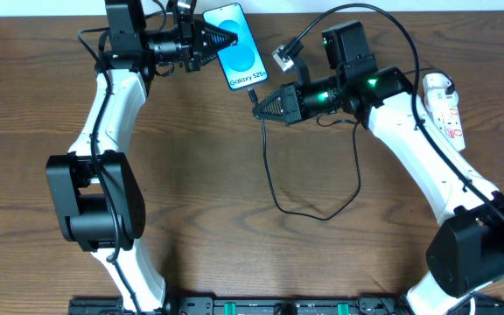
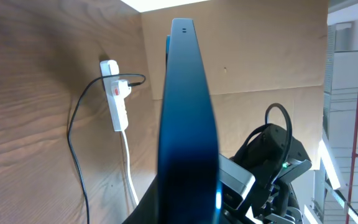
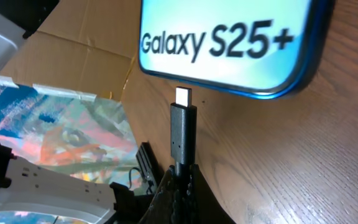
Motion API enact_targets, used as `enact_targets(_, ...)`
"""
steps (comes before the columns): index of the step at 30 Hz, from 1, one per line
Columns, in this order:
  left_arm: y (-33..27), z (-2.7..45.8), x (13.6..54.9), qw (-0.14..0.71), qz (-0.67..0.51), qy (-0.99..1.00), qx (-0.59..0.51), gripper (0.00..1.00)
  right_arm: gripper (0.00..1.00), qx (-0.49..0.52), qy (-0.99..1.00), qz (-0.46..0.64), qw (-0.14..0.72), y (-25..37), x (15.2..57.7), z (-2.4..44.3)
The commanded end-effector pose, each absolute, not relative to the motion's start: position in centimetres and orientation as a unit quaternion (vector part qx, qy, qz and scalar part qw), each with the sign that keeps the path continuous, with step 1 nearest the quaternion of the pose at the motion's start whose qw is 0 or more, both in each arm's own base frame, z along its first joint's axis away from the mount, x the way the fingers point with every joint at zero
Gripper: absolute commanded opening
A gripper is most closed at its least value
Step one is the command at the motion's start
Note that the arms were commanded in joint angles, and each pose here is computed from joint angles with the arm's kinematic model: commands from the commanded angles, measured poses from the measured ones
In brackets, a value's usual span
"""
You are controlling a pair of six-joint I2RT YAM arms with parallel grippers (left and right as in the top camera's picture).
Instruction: Plug charger to phone and switch on socket
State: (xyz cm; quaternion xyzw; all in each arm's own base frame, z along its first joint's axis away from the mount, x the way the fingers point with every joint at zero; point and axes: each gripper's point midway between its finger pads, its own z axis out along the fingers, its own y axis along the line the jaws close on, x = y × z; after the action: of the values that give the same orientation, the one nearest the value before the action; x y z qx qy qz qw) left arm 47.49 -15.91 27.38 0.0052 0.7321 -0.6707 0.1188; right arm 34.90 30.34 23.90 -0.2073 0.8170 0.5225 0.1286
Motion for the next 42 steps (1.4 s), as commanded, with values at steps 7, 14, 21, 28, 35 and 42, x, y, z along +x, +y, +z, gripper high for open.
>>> enact_targets(7, -15.9, 28.3, 47.0, 0.119, -0.675, 0.728, 0.015, 0.07, 0.01, -0.196, 0.817, 0.527, 0.127, 30.7, 35.5, 23.6)
enact_targets(14, -15.9, 28.3, 47.0, 0.119, -0.675, 0.728, 0.016, 0.07, 0.01, -0.172, 0.832, 0.511, 0.129, 30.4, 36.2, 23.1)
enact_targets(21, -15.9, 28.3, 47.0, 0.119, -0.675, 0.728, 0.016, 0.07, 0.01, -0.164, 0.837, 0.506, 0.130, 30.3, 36.4, 22.9)
enact_targets(28, -16.0, 28.4, 46.9, 0.118, -0.676, 0.727, 0.018, 0.07, 0.01, -0.160, 0.831, 0.514, 0.143, 30.7, 37.0, 23.6)
enact_targets(35, -16.2, 28.6, 46.4, 0.115, -0.681, 0.722, 0.036, 0.08, 0.01, -0.158, 0.827, 0.516, 0.155, 30.8, 37.6, 24.0)
enact_targets(42, -16.1, 28.6, 46.4, 0.116, -0.681, 0.722, 0.035, 0.07, 0.13, -0.156, 0.831, 0.514, 0.148, 30.5, 37.4, 23.7)
